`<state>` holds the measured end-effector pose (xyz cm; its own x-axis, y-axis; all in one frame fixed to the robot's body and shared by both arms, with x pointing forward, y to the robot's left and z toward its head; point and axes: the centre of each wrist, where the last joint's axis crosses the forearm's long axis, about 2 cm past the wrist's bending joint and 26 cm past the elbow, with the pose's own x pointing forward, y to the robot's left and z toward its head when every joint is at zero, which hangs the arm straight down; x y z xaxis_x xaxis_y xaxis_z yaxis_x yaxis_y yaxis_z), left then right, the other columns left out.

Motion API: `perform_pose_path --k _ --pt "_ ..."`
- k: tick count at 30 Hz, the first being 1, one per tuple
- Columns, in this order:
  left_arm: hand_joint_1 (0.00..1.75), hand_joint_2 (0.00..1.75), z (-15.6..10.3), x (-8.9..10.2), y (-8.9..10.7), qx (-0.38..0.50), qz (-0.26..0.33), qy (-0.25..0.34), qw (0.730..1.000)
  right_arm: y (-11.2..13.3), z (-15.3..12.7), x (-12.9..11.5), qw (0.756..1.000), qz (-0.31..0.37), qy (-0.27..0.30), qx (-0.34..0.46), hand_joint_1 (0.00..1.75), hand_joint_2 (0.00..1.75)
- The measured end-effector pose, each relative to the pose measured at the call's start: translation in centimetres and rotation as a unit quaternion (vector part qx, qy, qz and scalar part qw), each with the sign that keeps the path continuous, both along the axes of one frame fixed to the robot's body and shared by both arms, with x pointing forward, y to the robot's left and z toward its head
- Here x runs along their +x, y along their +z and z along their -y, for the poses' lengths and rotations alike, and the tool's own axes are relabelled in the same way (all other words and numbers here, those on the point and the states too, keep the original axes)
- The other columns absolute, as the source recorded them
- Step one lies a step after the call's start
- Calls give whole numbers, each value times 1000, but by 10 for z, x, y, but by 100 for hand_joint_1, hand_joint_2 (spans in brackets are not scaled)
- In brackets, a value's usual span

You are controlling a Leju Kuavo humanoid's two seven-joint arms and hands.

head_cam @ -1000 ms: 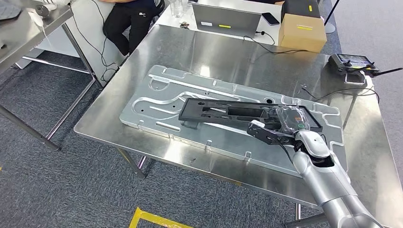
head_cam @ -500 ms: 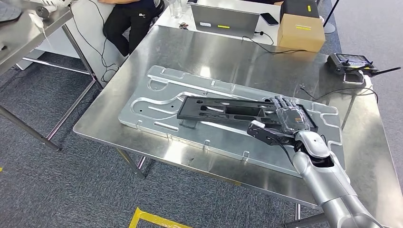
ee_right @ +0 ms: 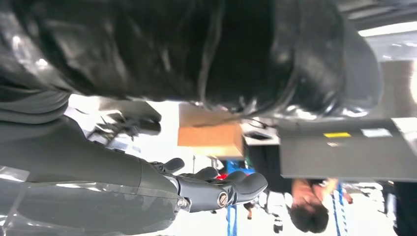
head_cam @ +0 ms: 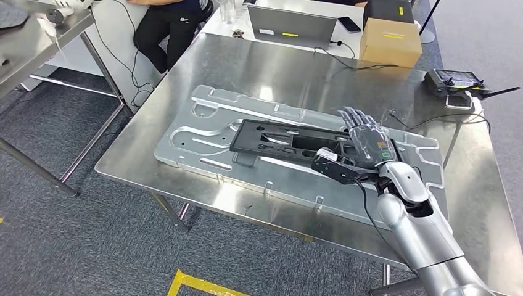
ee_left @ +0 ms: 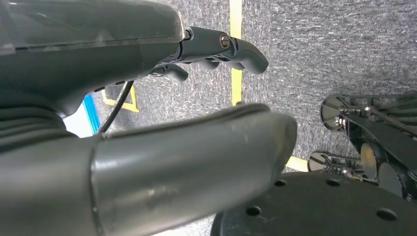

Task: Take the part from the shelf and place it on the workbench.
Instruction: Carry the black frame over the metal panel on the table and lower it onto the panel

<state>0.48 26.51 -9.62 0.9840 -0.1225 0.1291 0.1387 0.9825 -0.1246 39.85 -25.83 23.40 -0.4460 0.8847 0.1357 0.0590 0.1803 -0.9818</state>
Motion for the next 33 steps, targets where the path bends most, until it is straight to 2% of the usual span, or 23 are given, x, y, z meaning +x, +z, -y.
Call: perform_pose_path --k 4,8,33 --pt "0 0 2 1 0 -1 1 -1 1000 9 -4 -4 1000 16 13 5 0 0" --pt "0 0 2 1 0 -2 0 -1 1000 4 -5 -8 1000 10 16 3 0 0" --pt "0 0 2 3 0 -3 -5 -2 1000 8 -6 -12 999 21 30 2 0 0"
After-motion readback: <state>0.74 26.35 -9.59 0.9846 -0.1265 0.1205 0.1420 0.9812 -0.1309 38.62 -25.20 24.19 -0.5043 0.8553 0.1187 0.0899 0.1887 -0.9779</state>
